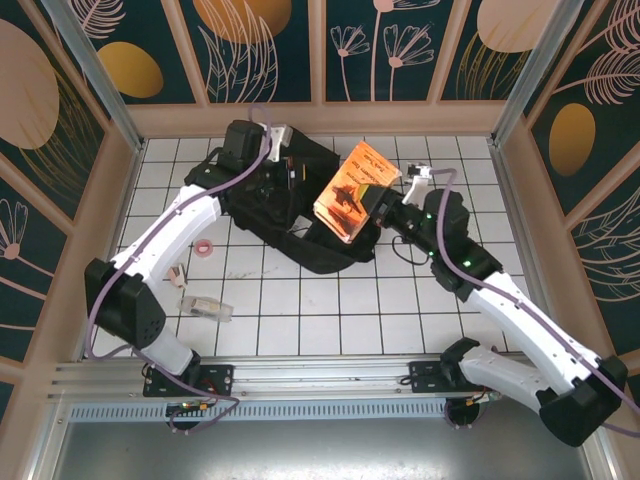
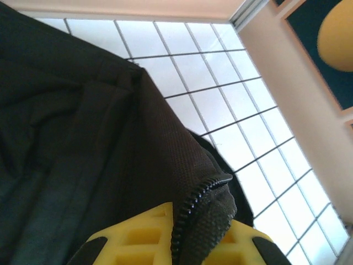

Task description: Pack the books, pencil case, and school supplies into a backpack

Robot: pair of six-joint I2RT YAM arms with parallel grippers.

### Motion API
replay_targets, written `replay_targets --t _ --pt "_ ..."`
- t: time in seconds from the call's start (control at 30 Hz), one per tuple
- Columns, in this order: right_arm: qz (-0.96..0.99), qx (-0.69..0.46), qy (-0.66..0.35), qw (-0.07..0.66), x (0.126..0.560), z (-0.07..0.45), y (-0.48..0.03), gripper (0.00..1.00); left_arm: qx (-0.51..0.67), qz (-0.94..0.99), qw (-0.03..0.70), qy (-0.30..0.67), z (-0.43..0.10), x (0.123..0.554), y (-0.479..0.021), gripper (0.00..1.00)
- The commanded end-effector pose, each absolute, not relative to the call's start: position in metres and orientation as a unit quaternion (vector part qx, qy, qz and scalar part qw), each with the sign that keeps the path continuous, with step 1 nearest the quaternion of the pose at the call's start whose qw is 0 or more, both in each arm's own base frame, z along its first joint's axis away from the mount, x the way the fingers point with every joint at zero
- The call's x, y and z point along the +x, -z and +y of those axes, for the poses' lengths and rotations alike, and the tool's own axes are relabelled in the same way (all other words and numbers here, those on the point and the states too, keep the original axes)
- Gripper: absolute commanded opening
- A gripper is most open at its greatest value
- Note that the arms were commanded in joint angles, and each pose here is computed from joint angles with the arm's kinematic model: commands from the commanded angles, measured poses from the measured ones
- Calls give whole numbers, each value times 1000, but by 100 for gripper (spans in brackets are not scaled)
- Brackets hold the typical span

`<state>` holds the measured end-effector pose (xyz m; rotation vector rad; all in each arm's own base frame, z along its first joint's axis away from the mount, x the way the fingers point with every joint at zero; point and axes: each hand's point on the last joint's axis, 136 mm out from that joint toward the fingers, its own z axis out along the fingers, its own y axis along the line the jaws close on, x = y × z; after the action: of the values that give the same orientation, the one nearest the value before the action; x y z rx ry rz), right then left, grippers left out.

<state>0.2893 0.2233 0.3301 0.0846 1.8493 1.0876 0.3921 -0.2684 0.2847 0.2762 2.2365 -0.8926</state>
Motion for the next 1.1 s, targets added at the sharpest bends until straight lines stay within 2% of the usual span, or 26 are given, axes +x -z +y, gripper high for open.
replay_targets --t 0.0,0.23,0.47,0.67,0.8,0.97,1.07 --pt "755 83 -413 503 314 214 -304 0 117 807 407 412 -275 382 -351 0" --pt "802 63 -400 440 330 263 -237 0 114 790 379 468 -288 374 -362 0" --pt "801 40 -475 363 349 316 -231 0 126 788 363 481 -308 366 -357 0" --pt "774 104 -560 277 374 335 -218 0 126 786 364 484 -314 361 -356 0" --pt "773 163 -550 272 401 336 -207 0 127 783 357 492 -317 357 -356 0" --pt "754 240 -532 301 444 331 -201 0 127 784 356 493 -317 355 -355 0" --pt "744 270 -534 297 466 339 -189 4 124 785 354 492 -317 356 -352 0"
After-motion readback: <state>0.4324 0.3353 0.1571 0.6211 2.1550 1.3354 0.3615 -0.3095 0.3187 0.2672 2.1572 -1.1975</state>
